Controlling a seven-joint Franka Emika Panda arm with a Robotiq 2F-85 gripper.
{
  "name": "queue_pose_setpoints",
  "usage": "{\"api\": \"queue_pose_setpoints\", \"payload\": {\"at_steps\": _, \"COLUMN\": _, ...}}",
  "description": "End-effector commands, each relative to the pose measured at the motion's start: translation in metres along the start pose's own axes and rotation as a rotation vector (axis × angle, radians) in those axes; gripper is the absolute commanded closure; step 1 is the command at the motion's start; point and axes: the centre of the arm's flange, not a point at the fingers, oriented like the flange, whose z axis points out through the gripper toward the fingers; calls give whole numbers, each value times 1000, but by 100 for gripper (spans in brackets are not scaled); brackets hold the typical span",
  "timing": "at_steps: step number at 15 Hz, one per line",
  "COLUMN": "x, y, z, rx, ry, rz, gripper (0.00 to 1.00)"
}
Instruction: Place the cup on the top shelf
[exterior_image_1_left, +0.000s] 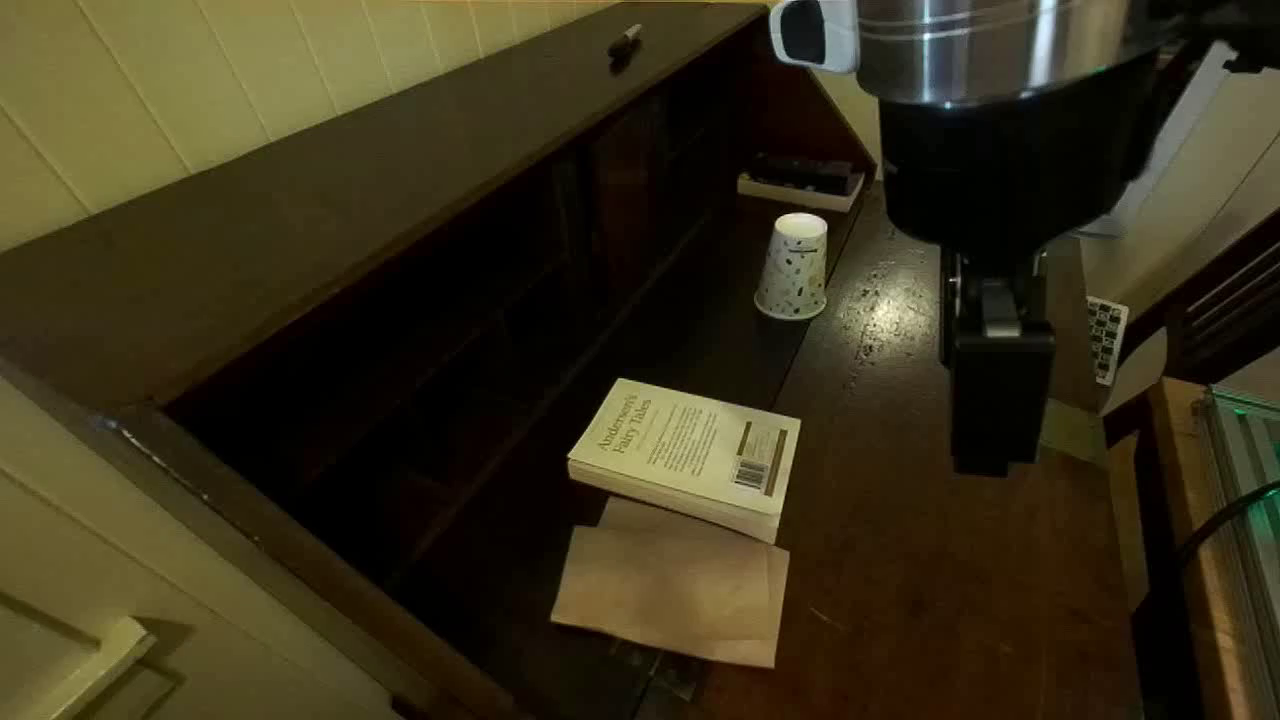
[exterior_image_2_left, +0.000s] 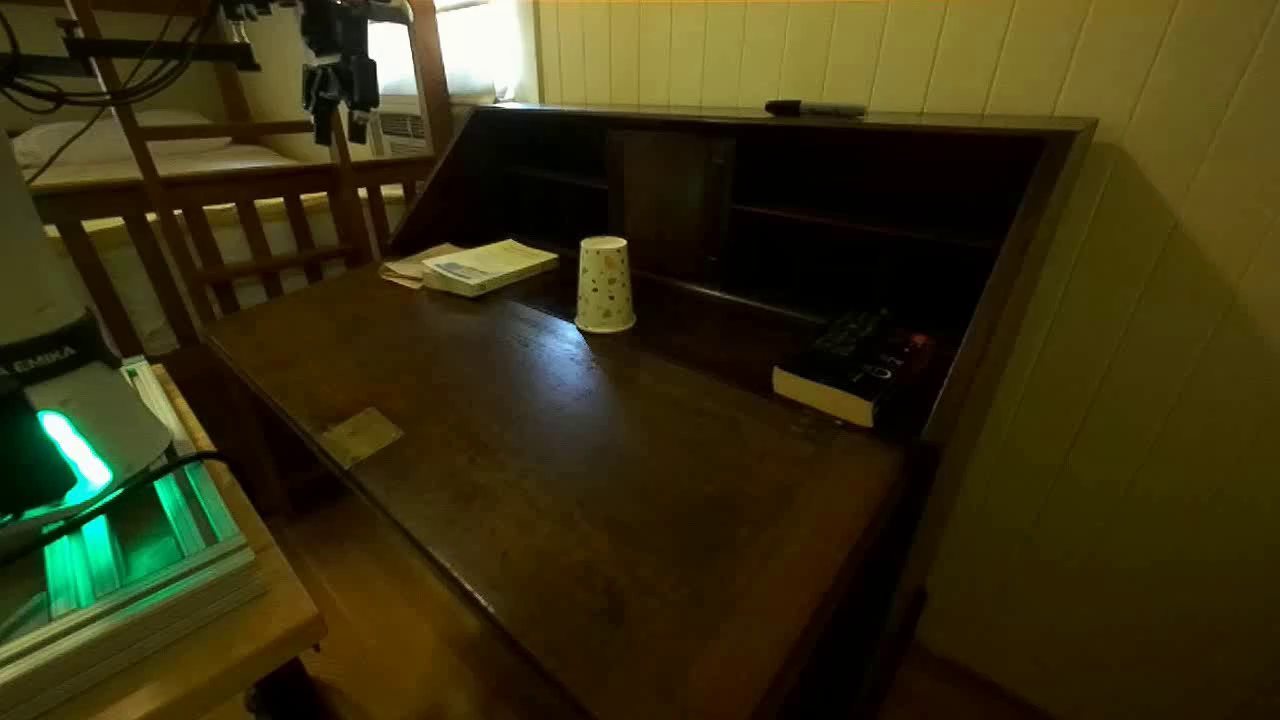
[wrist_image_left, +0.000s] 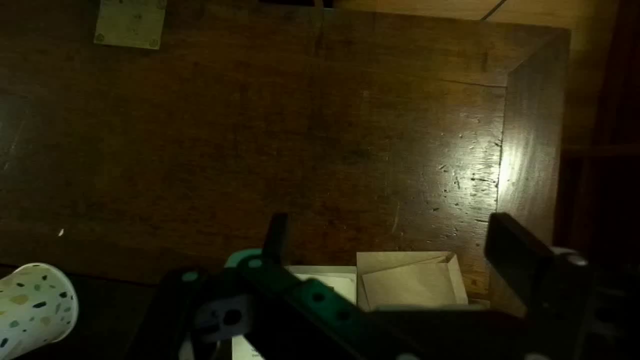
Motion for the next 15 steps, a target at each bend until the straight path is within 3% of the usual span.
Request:
{"api": "queue_pose_setpoints", "payload": {"at_steps": 1, "x": 0, "y": 0, "z": 0, "rx": 0, "ry": 0, "rz": 0, "gripper": 0}}
{"api": "queue_pose_setpoints", "payload": {"at_steps": 9, "x": 0, "y": 0, "z": 0, "rx": 0, "ry": 0, "rz": 0, "gripper": 0}}
{"api": "queue_pose_setpoints", "payload": {"at_steps": 15, "x": 20, "y": 79, "z": 5, "rx": 125, "ry": -73, "rz": 214, "gripper": 0}}
